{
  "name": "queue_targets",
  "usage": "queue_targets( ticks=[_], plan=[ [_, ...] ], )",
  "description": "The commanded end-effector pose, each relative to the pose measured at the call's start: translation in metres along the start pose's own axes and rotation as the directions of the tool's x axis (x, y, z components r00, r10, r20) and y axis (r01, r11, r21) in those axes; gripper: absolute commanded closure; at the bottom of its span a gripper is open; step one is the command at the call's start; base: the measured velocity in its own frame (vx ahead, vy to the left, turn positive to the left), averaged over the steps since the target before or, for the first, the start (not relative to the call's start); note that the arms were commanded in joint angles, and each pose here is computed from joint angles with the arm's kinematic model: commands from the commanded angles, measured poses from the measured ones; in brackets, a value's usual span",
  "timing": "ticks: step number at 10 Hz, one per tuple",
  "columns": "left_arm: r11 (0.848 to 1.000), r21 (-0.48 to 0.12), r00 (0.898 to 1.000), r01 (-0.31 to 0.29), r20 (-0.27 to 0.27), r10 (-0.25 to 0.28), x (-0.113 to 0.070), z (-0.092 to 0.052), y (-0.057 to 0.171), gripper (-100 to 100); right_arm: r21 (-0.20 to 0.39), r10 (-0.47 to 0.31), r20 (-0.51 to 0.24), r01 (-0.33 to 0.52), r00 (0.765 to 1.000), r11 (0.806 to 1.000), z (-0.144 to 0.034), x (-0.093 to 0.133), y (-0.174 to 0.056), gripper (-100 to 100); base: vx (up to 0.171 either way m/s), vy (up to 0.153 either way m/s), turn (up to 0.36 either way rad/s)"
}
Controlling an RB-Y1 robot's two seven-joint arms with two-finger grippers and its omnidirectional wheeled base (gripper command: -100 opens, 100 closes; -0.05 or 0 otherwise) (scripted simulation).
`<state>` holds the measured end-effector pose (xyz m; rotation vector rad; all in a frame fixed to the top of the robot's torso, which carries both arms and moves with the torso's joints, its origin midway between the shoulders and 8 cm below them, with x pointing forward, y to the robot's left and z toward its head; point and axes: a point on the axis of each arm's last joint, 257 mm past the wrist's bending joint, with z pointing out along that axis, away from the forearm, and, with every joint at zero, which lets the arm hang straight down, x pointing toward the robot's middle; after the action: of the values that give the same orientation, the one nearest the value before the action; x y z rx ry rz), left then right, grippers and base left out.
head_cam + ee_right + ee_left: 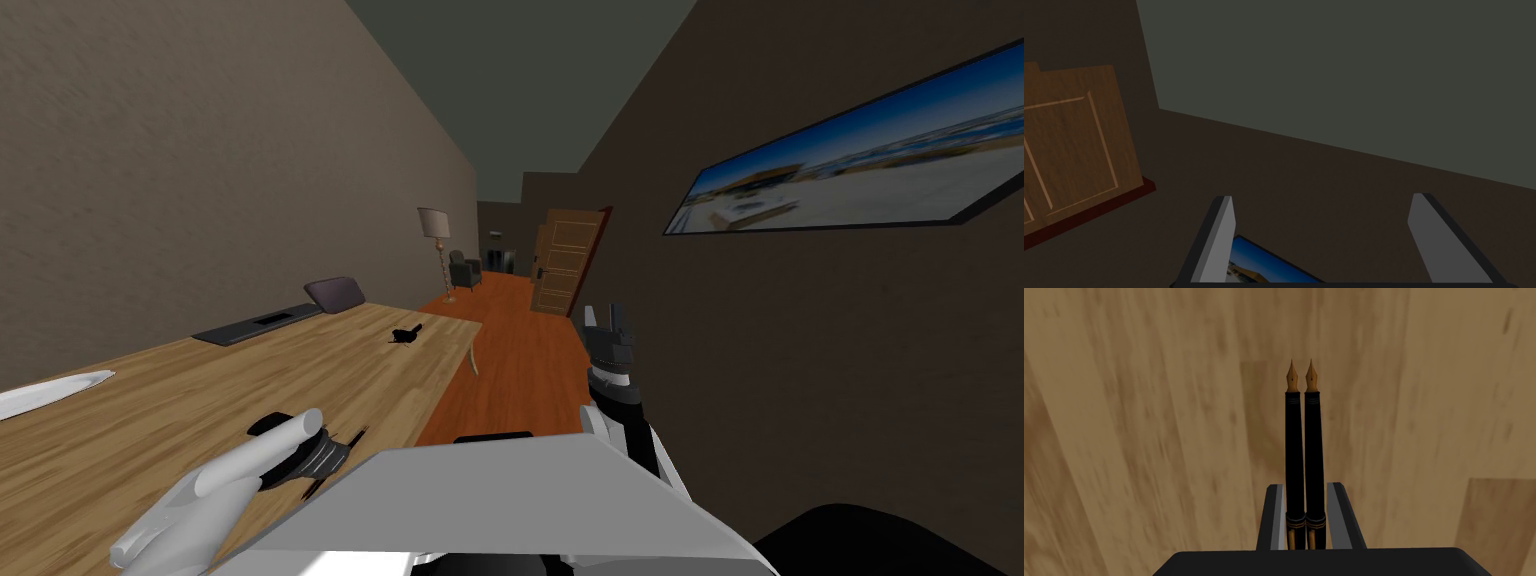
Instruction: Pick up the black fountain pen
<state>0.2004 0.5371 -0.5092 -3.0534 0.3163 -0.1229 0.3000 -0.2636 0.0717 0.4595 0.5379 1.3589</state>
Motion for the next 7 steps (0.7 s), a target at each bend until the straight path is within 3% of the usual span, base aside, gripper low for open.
queue_targets(
  ticks=[1, 2, 5, 6, 7],
  plan=[
    [1.0, 0.0, 1.0, 0.0, 0.0, 0.0, 0.0, 0.0, 0.0, 0, 0.0, 0.0, 0.0, 0.0, 1.0, 1.0, 0.0, 0.0, 0.0, 0, 0.0, 0.0, 0.0],
    [1.0, -0.003, 1.0, 0.005, 0.001, -0.005, 0.001, -0.009, -0.005, 100, 0.0, 0.0, 0.0, 0.0, 1.0, 1.0, 0.0, 0.0, 0.0, 0, -0.023, -0.027, -0.042],
    [1.0, -0.003, 1.0, 0.011, 0.002, -0.011, 0.002, -0.02, -0.011, 100, 0.0, 0.0, 0.0, 0.0, 1.0, 1.0, 0.0, 0.0, 0.0, 0, -0.029, -0.026, -0.02],
    [1.0, -0.001, 1.0, 0.009, 0.001, -0.009, 0.002, -0.017, -0.01, 100, 0.0, 0.0, 0.0, 0.0, 1.0, 1.0, 0.0, 0.0, 0.0, 0, -0.011, -0.009, -0.002],
    [1.0, -0.002, 1.0, 0.01, 0.002, -0.01, 0.002, -0.017, -0.01, 0, 0.0, 0.0, 0.0, 0.0, 1.0, 1.0, 0.0, 0.0, 0.0, 0, 0.0, 0.0, 0.0]
  ],
)
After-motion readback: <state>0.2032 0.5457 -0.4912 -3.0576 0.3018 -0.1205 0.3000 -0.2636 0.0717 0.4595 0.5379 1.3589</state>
